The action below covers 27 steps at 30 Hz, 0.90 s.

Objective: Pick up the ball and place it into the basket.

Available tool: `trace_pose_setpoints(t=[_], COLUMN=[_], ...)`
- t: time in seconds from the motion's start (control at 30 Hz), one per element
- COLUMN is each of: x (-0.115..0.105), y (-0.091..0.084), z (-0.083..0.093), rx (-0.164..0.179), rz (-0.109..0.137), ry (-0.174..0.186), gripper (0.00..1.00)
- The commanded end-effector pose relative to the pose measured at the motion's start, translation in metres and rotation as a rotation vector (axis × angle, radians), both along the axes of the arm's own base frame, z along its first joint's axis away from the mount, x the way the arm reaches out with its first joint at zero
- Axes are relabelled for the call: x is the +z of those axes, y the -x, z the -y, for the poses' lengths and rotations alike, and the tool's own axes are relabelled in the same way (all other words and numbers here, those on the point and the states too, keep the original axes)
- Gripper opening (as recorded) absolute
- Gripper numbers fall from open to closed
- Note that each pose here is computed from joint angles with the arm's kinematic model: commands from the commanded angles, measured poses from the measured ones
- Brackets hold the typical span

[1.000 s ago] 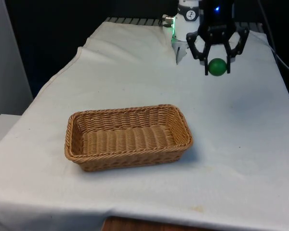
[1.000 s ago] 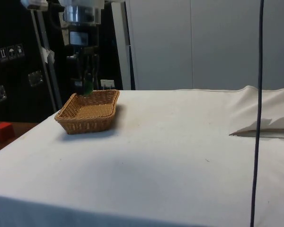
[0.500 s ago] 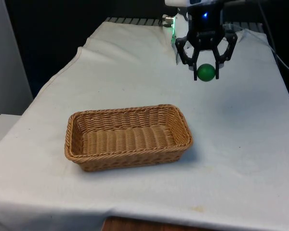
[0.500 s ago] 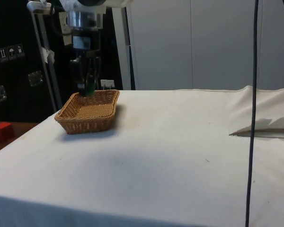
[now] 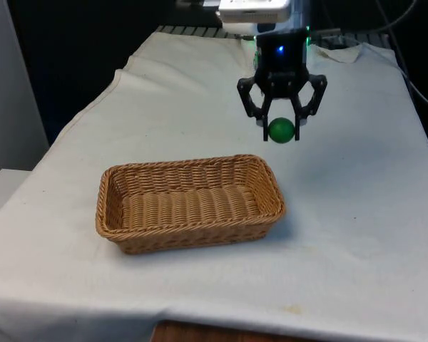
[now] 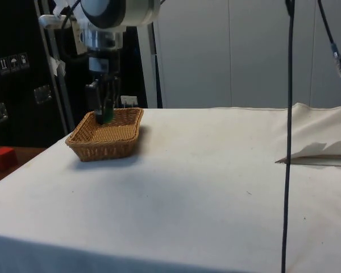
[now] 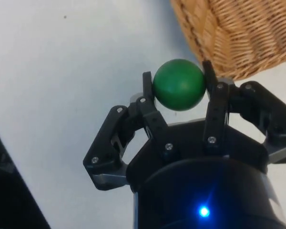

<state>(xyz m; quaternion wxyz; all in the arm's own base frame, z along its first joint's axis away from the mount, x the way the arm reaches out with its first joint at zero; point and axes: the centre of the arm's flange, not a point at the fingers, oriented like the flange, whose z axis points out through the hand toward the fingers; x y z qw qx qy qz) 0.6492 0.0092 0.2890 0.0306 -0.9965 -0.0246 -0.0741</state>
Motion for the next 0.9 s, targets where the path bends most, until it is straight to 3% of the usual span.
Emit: trace_pose_setpoints(t=[0.0,0.27,0.77,0.87], x=[-0.002,-0.012,-0.027,-0.035], y=[-0.004,-0.018,-0.026,-0.028], z=[0.004,0.024,0.060,0.069], rx=[0.000,-0.006,-0.030,-0.035], rz=[0.006,0.012,0.010,0.019], ry=[-0.003,0.028,0.084,0.085], gripper=[0.02,0.02,0.02,0.02])
